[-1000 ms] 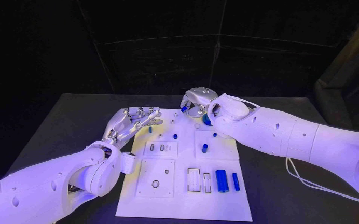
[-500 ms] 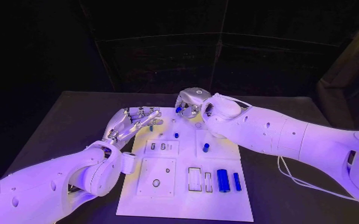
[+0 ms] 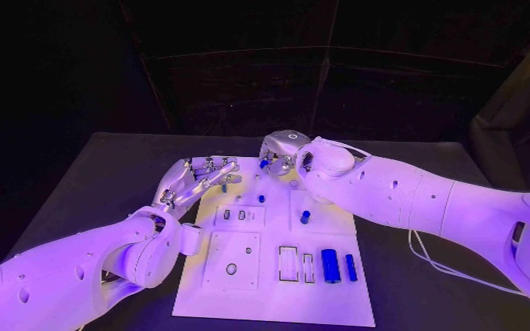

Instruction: Assemble the parts on the task board

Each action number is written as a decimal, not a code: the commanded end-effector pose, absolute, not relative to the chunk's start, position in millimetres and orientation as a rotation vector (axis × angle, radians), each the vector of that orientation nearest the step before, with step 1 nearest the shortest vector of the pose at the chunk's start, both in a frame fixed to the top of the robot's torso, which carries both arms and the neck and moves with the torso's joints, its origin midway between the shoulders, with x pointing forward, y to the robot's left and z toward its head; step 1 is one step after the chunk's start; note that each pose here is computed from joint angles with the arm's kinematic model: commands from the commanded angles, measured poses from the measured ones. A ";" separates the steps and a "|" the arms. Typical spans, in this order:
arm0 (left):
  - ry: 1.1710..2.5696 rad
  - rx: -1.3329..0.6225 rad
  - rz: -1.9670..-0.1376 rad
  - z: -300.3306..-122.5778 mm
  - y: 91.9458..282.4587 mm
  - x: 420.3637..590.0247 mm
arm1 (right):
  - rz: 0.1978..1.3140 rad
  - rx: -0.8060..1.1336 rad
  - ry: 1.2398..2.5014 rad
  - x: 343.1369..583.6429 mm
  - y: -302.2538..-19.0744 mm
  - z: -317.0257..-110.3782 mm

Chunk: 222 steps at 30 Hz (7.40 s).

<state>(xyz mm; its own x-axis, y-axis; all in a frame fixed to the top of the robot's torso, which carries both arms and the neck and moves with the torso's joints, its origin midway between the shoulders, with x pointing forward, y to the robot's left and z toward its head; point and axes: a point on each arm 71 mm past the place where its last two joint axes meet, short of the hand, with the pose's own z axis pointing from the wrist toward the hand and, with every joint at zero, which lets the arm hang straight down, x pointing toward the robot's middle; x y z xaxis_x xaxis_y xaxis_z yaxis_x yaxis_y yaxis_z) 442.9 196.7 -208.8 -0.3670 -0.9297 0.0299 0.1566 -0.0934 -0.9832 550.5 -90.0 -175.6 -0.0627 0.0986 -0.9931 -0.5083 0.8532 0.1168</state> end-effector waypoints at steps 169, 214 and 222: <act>1.326 -0.954 -1.609 -212.6 201.5 448.5 | 0.509 -0.330 1.593 523.0 -73.3 -176.0; 1.324 -0.956 -1.597 -213.7 204.7 450.4 | 0.629 -0.239 1.449 520.5 -89.3 -169.3; 1.321 -0.957 -1.589 -213.8 208.8 450.7 | 0.772 -0.044 1.530 507.0 -173.3 -165.3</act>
<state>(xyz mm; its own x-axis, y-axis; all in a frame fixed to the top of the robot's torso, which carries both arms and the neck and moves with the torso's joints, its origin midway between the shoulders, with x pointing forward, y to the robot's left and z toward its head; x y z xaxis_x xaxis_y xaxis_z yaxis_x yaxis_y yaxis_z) 450.6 209.3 -215.3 -0.3484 -0.9366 0.0383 0.1226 -0.0860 -0.9887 509.6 -174.3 -168.9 -0.0769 0.2862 -0.9551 -0.4540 0.8428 0.2891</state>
